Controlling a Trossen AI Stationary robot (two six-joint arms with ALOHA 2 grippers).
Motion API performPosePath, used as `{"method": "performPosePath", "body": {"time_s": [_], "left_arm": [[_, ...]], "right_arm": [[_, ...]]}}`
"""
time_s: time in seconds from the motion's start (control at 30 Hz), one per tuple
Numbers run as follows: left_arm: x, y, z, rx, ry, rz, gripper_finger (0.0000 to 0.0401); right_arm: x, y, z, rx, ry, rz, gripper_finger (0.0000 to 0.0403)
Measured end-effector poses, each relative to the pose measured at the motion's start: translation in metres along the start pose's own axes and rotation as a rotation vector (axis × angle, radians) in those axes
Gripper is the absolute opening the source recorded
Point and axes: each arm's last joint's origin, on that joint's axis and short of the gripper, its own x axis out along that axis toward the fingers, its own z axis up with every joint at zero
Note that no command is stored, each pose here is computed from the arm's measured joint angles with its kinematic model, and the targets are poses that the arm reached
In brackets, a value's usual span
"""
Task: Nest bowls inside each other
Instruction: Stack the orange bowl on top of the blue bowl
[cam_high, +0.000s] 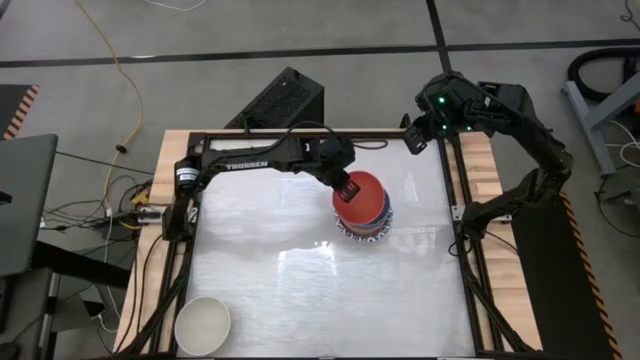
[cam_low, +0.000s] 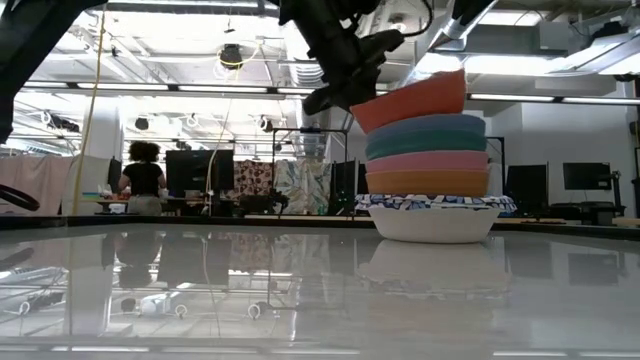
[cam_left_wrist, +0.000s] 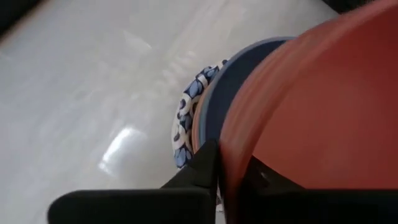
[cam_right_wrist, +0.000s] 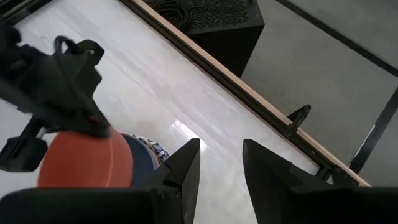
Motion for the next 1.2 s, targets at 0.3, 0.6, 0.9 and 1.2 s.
{"method": "performPosePath", "body": {"time_s": [0.3,0.6,0.9,1.2], "left_arm": [[-0.001,-0.017,-0.001,0.158,-0.071,-0.016,0.01],[-0.02,-0.011,0.01,0.101,-0.086,-0.107,0.0181],[-0.032,0.005,0.015,0.112,-0.069,-0.11,0.0194],[-0.094,0.024,0.031,0.09,-0.157,-0.153,0.0194]], "right_arm": [[0.0,-0.001,-0.002,-0.005,0.018,-0.005,0.014],[0.0,-0.001,-0.002,-0.006,0.022,-0.006,0.014],[-0.001,0.0,-0.002,-0.028,0.018,0.01,0.014],[-0.007,0.001,-0.003,-0.055,0.01,0.106,0.014]]}}
